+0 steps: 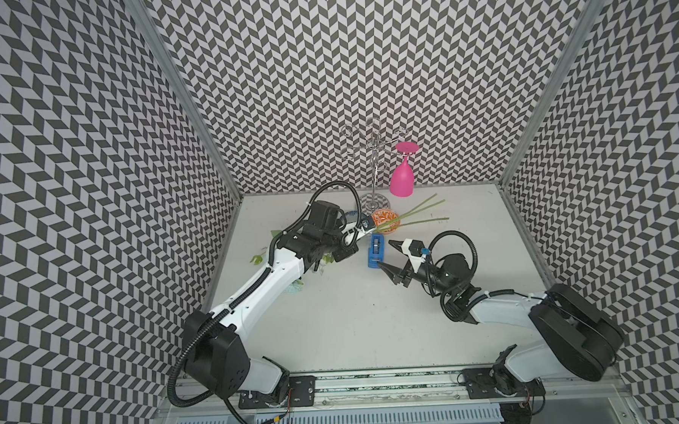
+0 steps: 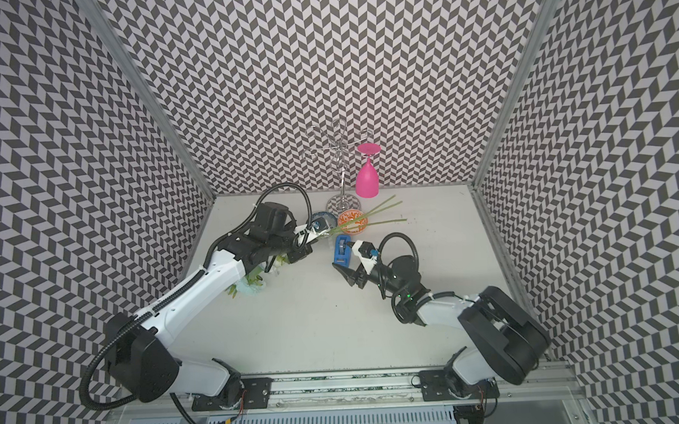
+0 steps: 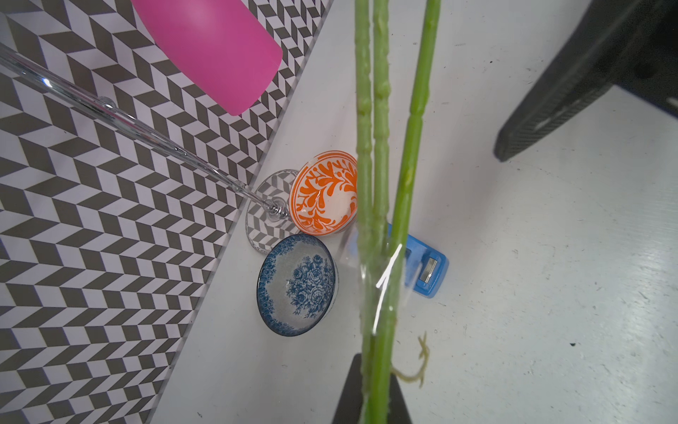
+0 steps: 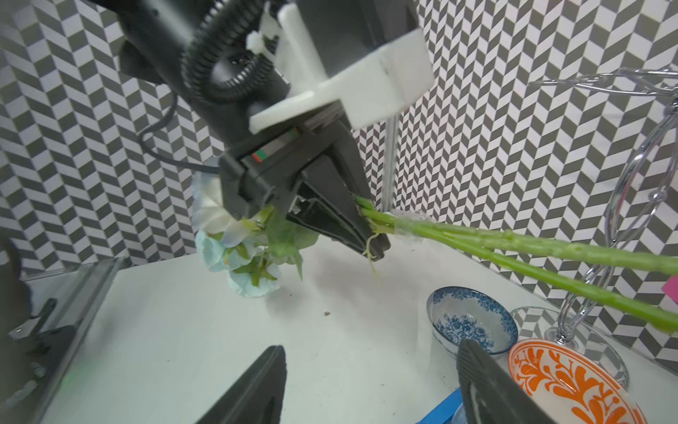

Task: Wrap bouquets with tape
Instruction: Wrap the tape around the bouquet.

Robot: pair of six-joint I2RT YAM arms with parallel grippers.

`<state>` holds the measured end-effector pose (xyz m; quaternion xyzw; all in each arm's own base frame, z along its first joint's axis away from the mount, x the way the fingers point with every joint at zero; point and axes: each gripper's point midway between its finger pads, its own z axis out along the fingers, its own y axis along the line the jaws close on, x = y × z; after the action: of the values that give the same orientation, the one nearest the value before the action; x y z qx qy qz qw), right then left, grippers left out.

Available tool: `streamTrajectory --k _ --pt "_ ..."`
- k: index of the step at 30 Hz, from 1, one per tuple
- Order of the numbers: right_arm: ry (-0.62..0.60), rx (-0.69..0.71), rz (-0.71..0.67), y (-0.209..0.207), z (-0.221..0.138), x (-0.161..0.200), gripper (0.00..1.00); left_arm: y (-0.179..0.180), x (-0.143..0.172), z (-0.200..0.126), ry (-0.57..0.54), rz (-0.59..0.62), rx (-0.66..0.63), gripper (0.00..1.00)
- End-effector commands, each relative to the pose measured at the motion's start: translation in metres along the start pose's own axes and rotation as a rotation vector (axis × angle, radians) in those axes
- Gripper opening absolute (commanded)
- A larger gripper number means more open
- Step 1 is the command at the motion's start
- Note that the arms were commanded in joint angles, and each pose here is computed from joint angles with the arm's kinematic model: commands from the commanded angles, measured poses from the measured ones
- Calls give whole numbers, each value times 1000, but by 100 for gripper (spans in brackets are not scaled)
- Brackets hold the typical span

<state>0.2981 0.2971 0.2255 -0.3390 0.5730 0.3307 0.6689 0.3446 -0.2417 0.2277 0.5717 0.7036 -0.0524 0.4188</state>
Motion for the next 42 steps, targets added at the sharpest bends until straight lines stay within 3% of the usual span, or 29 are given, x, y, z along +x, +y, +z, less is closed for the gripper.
streamTrajectory --k 1,15,25,29,42 --pt "-200 58 -51 -14 9 -40 74 5 -18 -6 -43 15 -8 0" --pt "-108 -36 -29 -19 57 -1 68 6 -25 -9 -68 15 -6 0" --pt "-74 -128 -11 -4 55 6 31 10 -25 -11 -70 9 -25 0" --pt "-79 -153 -5 2 51 0 20 11 -23 -9 -65 6 -30 0" --pt "-87 -293 1 29 34 -20 13 15 -18 -7 -46 -6 -44 0"
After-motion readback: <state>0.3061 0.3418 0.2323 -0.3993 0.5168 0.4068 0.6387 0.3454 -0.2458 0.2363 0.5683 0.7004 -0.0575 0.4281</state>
